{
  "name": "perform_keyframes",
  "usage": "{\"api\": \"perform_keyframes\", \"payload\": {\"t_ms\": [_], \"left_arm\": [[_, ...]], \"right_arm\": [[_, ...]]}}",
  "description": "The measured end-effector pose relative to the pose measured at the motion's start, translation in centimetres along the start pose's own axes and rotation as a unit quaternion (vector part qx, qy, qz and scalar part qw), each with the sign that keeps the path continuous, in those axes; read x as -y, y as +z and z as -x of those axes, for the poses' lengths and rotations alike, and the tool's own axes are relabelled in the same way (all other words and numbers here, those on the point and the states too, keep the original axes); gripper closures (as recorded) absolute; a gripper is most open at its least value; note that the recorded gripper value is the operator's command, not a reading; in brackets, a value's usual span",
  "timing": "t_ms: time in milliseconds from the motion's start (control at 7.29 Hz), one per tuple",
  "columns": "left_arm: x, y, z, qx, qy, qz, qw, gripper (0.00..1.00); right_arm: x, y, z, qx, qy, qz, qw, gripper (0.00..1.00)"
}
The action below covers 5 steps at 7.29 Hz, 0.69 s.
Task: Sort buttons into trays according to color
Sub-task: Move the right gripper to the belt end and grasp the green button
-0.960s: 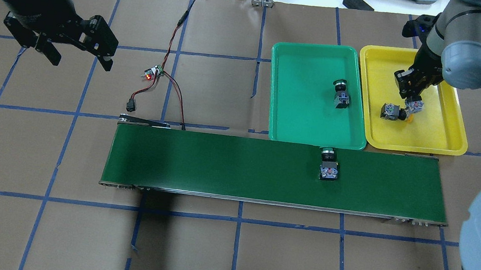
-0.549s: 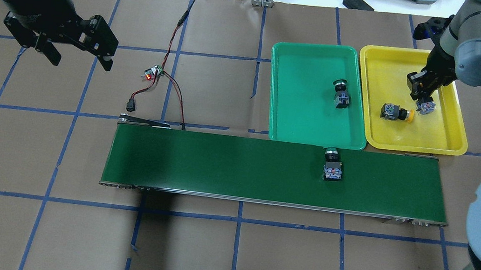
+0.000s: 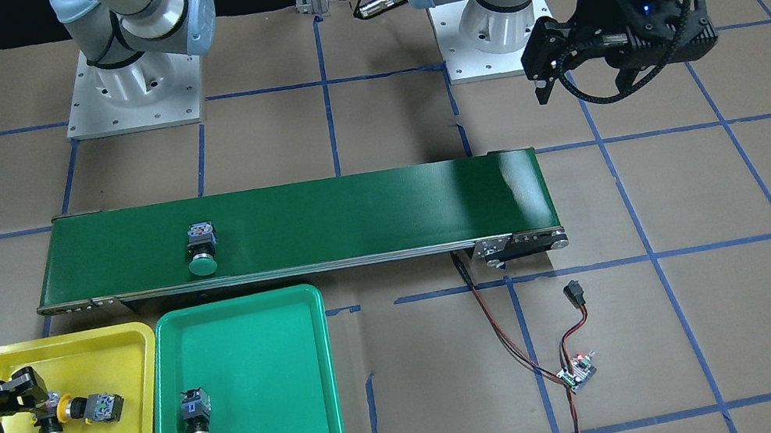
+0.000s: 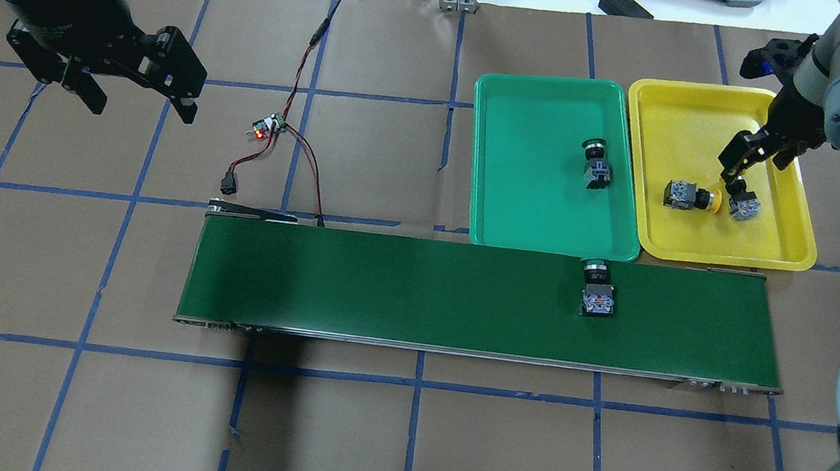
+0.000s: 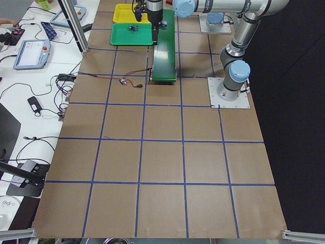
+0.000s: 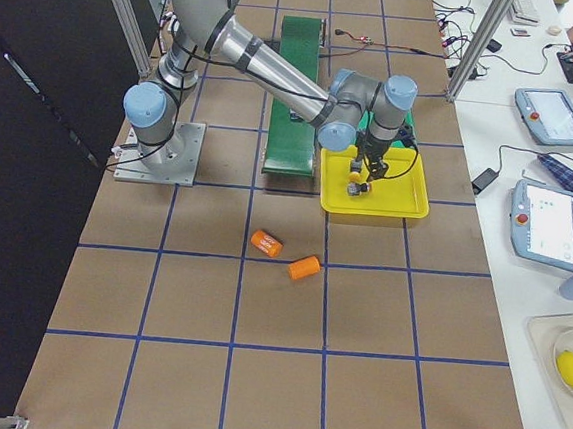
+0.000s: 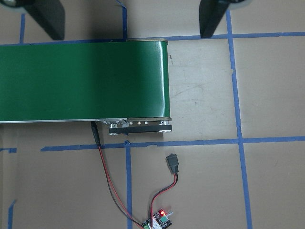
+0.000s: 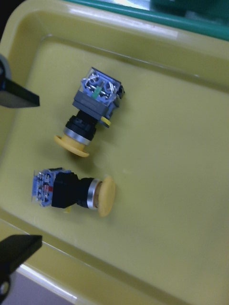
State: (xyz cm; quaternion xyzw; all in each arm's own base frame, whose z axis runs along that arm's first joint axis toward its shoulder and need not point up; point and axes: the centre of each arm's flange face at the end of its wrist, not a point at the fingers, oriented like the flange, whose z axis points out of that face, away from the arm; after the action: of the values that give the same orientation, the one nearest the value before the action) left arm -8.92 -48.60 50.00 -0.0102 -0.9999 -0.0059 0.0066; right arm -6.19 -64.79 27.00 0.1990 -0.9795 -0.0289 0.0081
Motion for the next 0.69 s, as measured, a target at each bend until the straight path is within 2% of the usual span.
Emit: {"api": "perform_keyframes", "payload": {"t_ms": [274,686], "left_arm": [[0.0,0.0,0.0,0.000,0.000,0.000,1.0000,0.00],[0.0,0.0,0.0,0.000,-0.001,0.000,1.0000,0.00]], "right_arm": [[-2.2,-1.4,4.1,0.008,0.008,0.008,0.9999,0.00],[-6.9,-1.6,10.8,0.014,0.052,0.017,0.9984,0.01]]}}
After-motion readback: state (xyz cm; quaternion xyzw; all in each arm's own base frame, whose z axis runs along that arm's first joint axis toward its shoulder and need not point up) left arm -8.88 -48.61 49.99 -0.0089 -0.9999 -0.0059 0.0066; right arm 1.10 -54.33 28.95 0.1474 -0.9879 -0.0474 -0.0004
